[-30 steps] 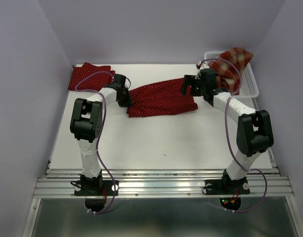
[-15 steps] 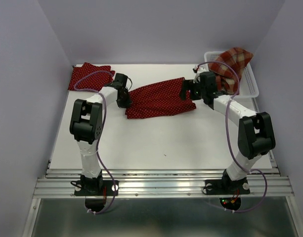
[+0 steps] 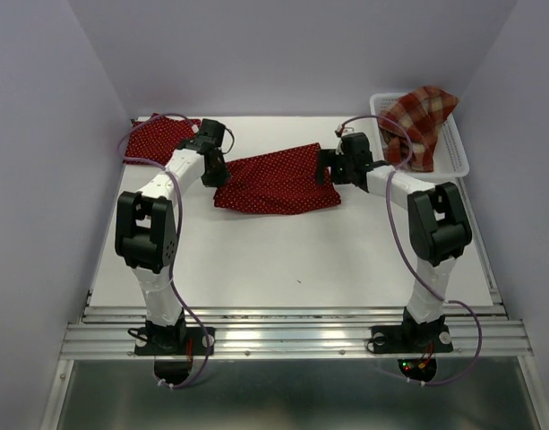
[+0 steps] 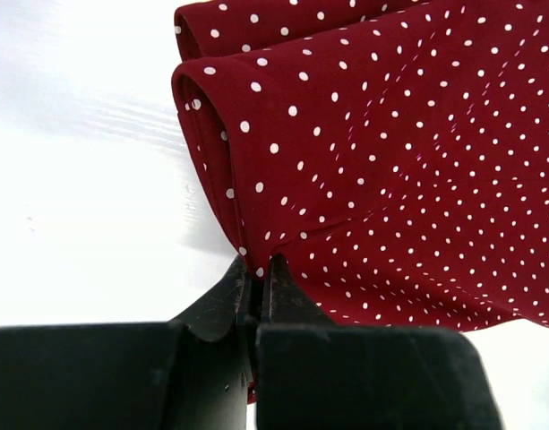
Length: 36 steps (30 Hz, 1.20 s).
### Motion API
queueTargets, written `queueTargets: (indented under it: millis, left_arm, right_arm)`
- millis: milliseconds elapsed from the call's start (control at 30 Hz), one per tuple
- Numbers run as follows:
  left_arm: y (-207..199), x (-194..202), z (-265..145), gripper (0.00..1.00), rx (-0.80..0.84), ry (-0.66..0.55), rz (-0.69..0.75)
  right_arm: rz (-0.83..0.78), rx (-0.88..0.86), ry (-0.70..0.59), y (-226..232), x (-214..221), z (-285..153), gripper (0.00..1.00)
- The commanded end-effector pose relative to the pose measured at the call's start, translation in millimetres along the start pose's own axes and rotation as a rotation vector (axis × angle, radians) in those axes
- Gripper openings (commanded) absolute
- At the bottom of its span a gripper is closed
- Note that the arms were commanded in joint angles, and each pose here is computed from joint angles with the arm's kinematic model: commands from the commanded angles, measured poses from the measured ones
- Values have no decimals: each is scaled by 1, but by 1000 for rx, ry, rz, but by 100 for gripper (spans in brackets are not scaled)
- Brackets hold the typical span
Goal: Fold and stack the skirts
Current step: Fold the skirt
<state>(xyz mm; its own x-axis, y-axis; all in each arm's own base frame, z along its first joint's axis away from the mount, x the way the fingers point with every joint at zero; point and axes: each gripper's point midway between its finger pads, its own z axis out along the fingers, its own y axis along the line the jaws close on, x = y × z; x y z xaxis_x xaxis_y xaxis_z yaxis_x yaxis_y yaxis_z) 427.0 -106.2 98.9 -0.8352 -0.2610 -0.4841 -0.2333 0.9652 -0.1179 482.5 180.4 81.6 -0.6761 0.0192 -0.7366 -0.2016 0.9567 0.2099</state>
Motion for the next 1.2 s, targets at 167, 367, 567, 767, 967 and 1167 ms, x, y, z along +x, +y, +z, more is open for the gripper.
queueTargets:
  millis: [167, 367, 567, 767, 967, 1167]
  left_arm:
    - [0, -32, -45, 0, 1, -88, 25]
    - [0, -46, -59, 0, -25, -123, 61]
    - [-28, -57, -72, 0, -7, -147, 116]
    - [-63, -57, -85, 0, 37, -178, 175]
    - [-96, -49, -77, 0, 59, -157, 221]
    - [-142, -38, -70, 0, 126, -141, 276]
  right_arm:
    - [20, -13, 25, 1, 0, 27, 75]
    - [26, -51, 84, 8, 26, 35, 54]
    - [32, -102, 145, 34, 55, 34, 30]
    - [61, -84, 171, 38, 71, 29, 27]
    - [90, -63, 173, 35, 73, 26, 27]
    - [96, -83, 175, 43, 73, 22, 27]
